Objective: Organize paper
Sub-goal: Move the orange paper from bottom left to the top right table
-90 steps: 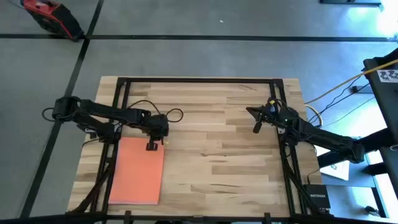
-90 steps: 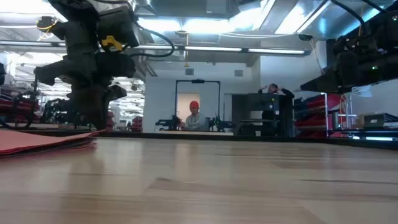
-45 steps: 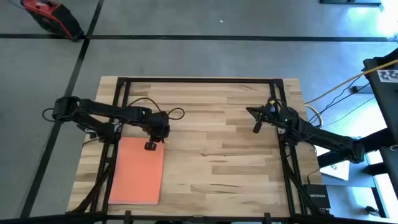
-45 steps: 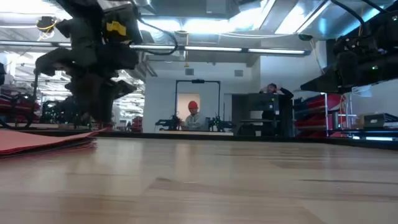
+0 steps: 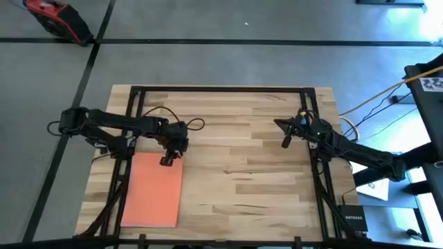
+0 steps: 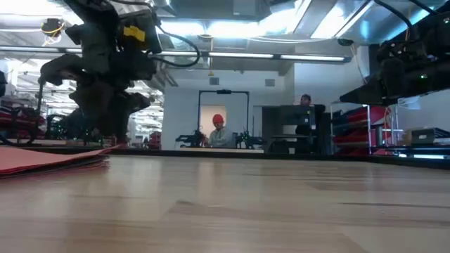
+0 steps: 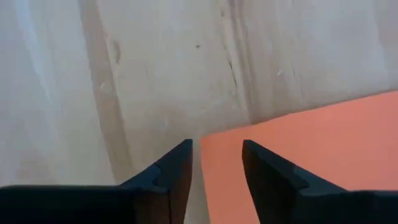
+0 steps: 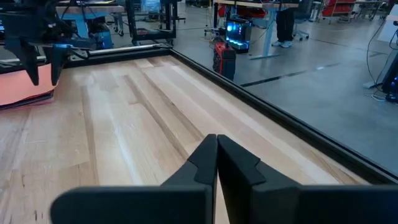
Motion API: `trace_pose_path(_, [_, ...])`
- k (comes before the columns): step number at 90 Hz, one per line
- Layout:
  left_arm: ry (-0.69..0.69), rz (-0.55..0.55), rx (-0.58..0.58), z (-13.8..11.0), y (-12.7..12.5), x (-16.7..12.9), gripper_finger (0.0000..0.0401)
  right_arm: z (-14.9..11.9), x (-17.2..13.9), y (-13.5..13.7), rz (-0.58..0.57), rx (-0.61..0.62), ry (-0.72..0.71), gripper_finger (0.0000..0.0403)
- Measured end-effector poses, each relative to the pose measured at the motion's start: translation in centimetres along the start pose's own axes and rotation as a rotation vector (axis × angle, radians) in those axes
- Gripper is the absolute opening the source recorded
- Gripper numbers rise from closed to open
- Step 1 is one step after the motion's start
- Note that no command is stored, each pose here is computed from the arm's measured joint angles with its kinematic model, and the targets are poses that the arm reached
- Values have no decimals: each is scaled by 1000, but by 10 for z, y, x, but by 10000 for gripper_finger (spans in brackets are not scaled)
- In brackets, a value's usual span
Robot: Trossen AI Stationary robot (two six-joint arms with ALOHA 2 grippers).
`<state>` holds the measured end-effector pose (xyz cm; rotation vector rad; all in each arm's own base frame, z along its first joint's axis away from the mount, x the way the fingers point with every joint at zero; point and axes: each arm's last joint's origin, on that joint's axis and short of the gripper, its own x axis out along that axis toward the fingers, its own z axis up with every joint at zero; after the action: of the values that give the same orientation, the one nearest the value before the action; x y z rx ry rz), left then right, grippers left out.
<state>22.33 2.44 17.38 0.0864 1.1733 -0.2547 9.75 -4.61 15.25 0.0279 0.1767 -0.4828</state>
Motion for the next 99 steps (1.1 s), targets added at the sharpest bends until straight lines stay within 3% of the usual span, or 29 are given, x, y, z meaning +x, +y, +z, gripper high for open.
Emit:
trace_pose_path(24, [62, -21, 4, -2, 4, 17, 127, 0, 0, 0, 0, 0, 0, 0])
trace_pose_path(49, [41, -12, 5, 1, 6, 19, 124, 0, 0, 0, 0, 0, 0, 0])
trace_pose_path(59, [40, -12, 5, 1, 6, 19, 96, 0, 0, 0, 2, 0, 0, 0])
trace_pose_path(75, [45, -5, 20, 1, 6, 19, 13, 0, 0, 0, 17, 0, 3, 0])
trace_pose_path(99, [21, 31, 33, 4, 8, 19, 0, 0, 0, 1, 18, 0, 3, 0])
